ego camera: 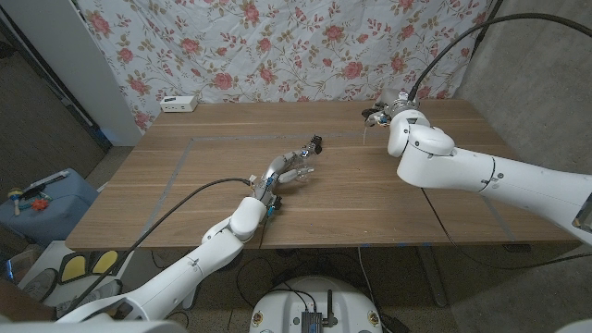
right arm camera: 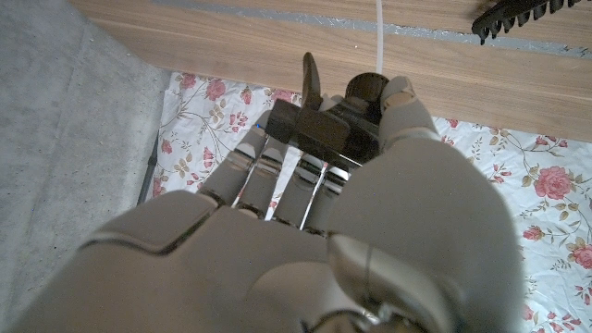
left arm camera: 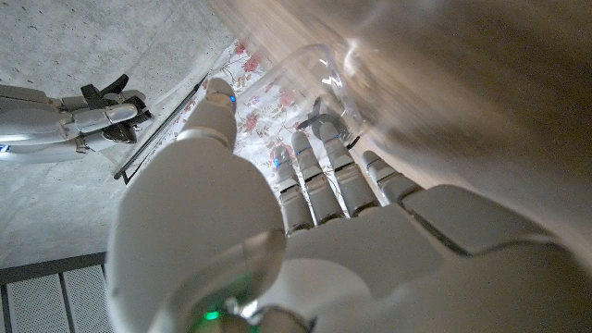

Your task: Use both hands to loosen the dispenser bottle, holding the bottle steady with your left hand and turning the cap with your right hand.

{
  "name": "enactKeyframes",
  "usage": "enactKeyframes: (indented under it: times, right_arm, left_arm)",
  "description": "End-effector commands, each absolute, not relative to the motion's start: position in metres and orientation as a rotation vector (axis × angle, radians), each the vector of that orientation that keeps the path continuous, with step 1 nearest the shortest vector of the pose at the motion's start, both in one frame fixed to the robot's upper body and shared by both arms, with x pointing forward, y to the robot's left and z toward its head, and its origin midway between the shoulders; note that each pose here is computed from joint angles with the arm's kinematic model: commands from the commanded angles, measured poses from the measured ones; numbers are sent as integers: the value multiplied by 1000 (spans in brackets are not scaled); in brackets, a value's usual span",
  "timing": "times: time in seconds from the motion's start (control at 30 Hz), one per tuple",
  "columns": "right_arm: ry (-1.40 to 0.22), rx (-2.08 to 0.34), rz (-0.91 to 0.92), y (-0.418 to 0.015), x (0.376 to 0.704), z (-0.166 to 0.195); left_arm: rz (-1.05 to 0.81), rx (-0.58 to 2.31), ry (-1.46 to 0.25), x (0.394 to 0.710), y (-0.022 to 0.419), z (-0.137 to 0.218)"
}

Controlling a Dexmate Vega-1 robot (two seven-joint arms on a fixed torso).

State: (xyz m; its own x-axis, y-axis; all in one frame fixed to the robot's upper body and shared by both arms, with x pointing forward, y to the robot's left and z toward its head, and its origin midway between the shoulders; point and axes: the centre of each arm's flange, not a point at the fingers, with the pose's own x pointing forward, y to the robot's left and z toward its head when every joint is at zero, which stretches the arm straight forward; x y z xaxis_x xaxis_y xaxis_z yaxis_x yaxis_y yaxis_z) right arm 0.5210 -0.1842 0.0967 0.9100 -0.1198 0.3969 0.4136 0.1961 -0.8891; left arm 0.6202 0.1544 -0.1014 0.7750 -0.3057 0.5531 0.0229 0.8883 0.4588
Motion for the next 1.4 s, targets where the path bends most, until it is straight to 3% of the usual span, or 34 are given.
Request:
enactKeyframes:
  times: [0.03, 1.4]
  right_arm:
    - [-264, -1313, -384, -183, 528, 92]
    - [-246, -1296, -359, -182, 536, 83]
  left_arm:
    - [-178, 452, -653, 623, 158, -104]
    - [-210, 437, -622, 627, 162, -98]
